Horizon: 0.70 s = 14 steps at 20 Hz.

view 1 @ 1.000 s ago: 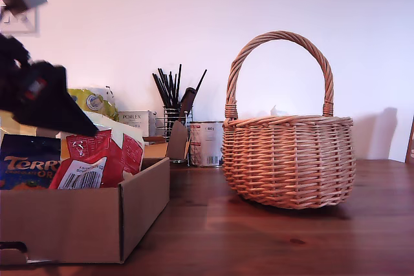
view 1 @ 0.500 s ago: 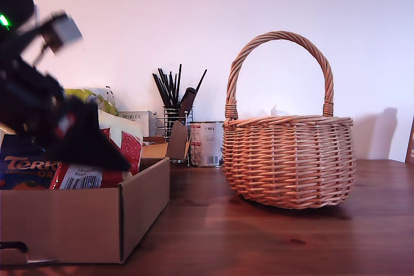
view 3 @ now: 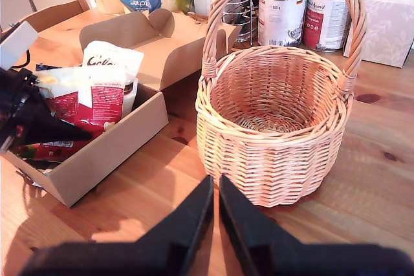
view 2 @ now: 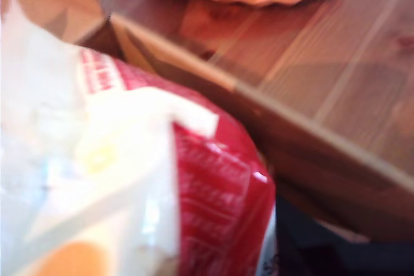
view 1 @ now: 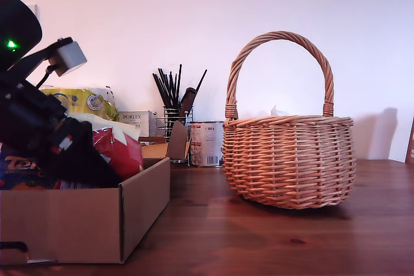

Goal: Move the bags of Easter eggs from the cardboard box on the left into the woven basket on the right side.

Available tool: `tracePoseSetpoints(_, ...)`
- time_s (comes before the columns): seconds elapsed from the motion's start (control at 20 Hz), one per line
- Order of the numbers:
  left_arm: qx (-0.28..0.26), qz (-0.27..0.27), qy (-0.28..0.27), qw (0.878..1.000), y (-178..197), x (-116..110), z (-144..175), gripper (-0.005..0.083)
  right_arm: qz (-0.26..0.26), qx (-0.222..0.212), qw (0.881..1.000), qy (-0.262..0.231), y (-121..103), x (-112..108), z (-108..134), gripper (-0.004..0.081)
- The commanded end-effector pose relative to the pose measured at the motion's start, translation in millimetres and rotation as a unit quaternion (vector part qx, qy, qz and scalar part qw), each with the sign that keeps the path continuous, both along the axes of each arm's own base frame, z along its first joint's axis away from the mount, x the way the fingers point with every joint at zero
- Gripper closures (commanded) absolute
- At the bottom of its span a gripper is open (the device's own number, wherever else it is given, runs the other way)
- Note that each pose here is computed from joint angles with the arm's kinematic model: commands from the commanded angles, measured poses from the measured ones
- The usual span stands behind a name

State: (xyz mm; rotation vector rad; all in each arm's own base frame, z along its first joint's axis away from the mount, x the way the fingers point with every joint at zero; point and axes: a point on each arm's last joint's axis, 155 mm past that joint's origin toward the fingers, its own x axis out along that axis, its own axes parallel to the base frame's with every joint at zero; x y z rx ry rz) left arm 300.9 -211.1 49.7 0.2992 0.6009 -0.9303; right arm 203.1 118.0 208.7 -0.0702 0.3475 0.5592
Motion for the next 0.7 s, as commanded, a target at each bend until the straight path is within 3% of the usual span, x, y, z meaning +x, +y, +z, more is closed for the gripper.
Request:
tracePoseSetpoints(0.0,-0.026,-0.006,-0.015,1.000,-10.5,4.0,24.4,0.0610,-0.002,-0.001,1.000,0.005,-0.6,0.5,-6.7,0.0782)
tracePoseSetpoints(0.5,-0.087,-0.004,-0.101,0.991,-16.0,4.8,126.7,0.0610,-0.002,-0.001,1.000,0.005,-0.6,0.6,-6.6,0.0782)
tracePoseSetpoints(0.65,-0.130,-0.021,-0.083,0.988,-36.5,-6.6,143.1,0.0610,-0.002,-0.001,1.000,0.005,-0.7,0.6,-6.5,0.0782)
